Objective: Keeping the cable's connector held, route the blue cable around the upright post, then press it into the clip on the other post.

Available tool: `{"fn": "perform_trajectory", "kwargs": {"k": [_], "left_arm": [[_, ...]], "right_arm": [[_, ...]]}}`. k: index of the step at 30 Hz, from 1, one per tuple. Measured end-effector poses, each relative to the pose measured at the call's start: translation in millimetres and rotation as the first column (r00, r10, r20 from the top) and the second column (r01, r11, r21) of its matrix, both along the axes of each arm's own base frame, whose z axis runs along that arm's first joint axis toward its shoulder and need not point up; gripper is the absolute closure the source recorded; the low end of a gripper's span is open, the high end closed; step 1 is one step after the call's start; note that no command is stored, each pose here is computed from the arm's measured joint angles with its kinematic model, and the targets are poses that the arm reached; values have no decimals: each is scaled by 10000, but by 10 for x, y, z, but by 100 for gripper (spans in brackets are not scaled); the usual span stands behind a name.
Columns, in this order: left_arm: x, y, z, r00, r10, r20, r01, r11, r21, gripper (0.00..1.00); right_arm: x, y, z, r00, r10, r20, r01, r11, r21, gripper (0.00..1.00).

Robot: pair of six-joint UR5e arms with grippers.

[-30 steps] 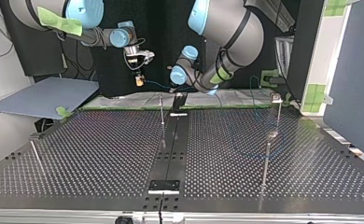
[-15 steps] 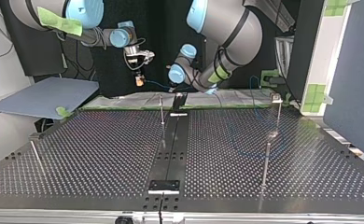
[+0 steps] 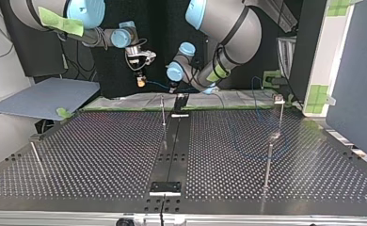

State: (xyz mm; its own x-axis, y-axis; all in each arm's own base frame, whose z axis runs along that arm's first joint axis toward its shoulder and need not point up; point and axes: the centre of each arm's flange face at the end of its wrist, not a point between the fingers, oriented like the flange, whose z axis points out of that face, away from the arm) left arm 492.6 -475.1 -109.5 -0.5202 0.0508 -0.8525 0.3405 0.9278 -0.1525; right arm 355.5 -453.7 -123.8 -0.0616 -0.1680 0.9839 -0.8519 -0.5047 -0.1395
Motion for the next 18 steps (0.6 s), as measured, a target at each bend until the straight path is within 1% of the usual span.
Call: {"fn": "perform_trajectory", "kwargs": {"k": [2,3,4,6,7,8,9,10,11,12,13,14,15,16,17,18], "left_arm": [[1,3,1,10000,42,35,-42,10000,46,0],[1,2,2,10000,55,47,-55,10000,61,6],[0,3,0,10000,64,51,-64,10000,74,6],[0,5,1,9999,86,73,-86,9999,113,22],[1,6,3,9999,89,83,-90,9999,128,33],[1,8,2,9999,97,94,-99,9998,154,33],[2,9,3,9999,103,104,-104,9998,169,46],[2,9,3,9999,108,113,-110,9998,181,54],[1,9,3,9999,114,120,-116,9997,196,54],[0,9,3,9998,123,128,-126,9997,206,67],[1,11,3,9998,139,134,-142,9997,217,75],[2,14,3,9998,162,146,-165,9996,233,75],[3,16,4,9997,182,156,-186,9995,246,84],[5,18,5,9997,204,167,-208,9994,261,96],[6,21,5,9996,236,178,-241,9993,278,96],[7,22,6,9995,255,185,-260,9992,289,100]], "right_arm": [[1,-1,1,10000,1,2,-1,10000,-3,100],[1,-2,1,10000,1,2,-1,10000,-3,100],[1,-2,0,10000,0,2,0,10000,-3,100],[1,-2,0,10000,1,2,-1,10000,-3,100],[1,-2,-1,10000,0,2,0,10000,-2,100],[1,-2,0,10000,1,1,-1,10000,-3,100],[1,-2,0,10000,1,2,-1,10000,-3,100],[1,-2,0,10000,0,1,0,10000,-3,100],[1,-1,-1,10000,1,1,-1,10000,0,100],[1,-1,-1,10000,0,0,0,10000,0,100],[1,-1,0,10000,3,1,-3,10000,-1,100],[1,-1,-1,10000,6,0,-6,10000,2,100],[2,-1,0,10000,9,0,-9,10000,4,100],[1,0,-1,10000,10,-1,-10,10000,7,100],[1,1,-1,10000,12,-2,-12,10000,9,100],[1,1,-1,10000,14,-3,-14,10000,10,100]]}}
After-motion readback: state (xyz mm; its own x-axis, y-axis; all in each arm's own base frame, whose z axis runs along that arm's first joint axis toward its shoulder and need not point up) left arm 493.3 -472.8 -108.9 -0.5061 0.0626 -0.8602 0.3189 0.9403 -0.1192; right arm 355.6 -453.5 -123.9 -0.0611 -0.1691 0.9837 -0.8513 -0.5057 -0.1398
